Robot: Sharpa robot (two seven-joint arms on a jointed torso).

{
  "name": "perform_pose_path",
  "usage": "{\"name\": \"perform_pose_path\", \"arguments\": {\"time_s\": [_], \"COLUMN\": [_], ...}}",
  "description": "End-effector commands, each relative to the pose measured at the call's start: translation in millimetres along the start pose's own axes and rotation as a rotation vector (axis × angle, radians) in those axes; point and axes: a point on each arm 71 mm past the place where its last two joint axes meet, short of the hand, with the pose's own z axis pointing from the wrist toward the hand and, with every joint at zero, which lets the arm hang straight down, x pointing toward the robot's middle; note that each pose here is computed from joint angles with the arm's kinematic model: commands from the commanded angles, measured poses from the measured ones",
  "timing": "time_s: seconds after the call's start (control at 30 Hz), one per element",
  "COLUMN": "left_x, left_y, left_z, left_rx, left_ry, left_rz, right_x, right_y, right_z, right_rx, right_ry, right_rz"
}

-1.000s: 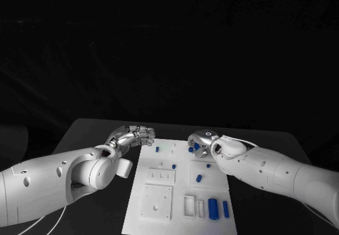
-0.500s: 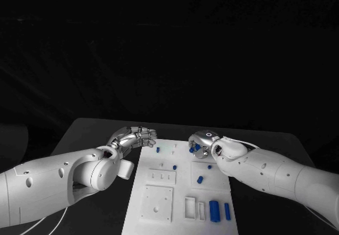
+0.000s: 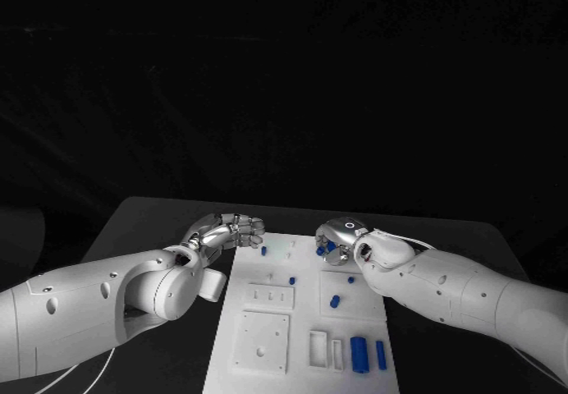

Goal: Assemble the parts on the task board

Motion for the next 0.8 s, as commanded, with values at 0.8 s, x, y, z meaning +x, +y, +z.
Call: {"name": "perform_pose_path", "arguments": {"time_s": [0.8], "left_x": [1.5], "left_y": [-2.5], "left_z": [0.8], "left_rx": [0.011], "left_ry": [0.016], "left_rz": [0.005], "right_x": [6.9], "right_y": [13.6], "right_z": [-3.0], "right_rx": [0.029], "right_ry": [-0.003], "right_rz": [0.000]}}
